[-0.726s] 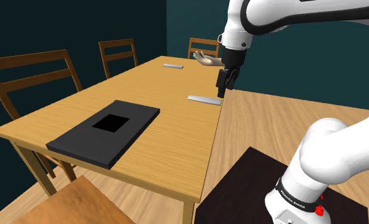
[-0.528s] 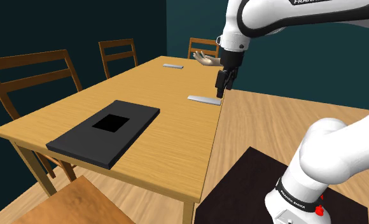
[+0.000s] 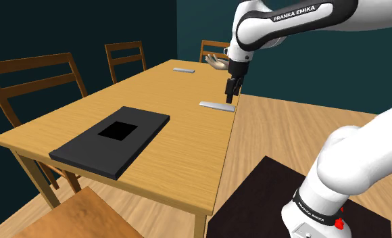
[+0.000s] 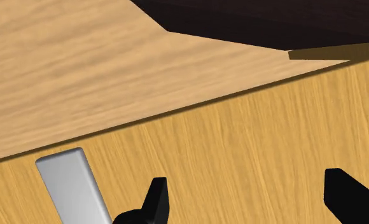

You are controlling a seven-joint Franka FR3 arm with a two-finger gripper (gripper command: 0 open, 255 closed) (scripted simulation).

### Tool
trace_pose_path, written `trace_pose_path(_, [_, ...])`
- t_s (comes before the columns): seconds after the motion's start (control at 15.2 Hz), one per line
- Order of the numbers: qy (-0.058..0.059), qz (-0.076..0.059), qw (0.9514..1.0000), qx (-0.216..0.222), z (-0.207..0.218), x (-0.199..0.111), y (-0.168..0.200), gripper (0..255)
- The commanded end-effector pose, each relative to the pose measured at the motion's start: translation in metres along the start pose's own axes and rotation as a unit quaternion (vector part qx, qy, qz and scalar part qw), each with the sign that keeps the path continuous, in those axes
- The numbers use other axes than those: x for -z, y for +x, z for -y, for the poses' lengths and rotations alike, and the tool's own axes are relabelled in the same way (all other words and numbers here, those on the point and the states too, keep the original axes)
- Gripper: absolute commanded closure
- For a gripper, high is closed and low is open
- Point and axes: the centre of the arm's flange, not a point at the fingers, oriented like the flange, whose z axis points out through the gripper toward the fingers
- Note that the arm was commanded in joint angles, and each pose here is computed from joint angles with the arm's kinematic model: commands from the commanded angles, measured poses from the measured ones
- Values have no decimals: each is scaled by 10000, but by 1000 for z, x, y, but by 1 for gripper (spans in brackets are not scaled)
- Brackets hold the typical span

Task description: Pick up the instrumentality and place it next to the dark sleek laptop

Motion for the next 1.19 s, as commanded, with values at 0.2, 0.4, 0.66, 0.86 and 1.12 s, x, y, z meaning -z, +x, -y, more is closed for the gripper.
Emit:
trace_pose_path(0.2, [5, 28, 9996, 269, -50, -30, 32, 0])
trace_pose_path(0.4, [10, 46, 9991, 424, -80, -48, 52, 0])
trace_pose_path(0.66, [17, 69, 9980, 630, -118, -71, 81, 0])
trace_pose_path(0.86, [21, 87, 9969, 785, -146, -89, 103, 0])
trace_pose_path(1.12, [28, 110, 9950, 991, -182, -113, 134, 0])
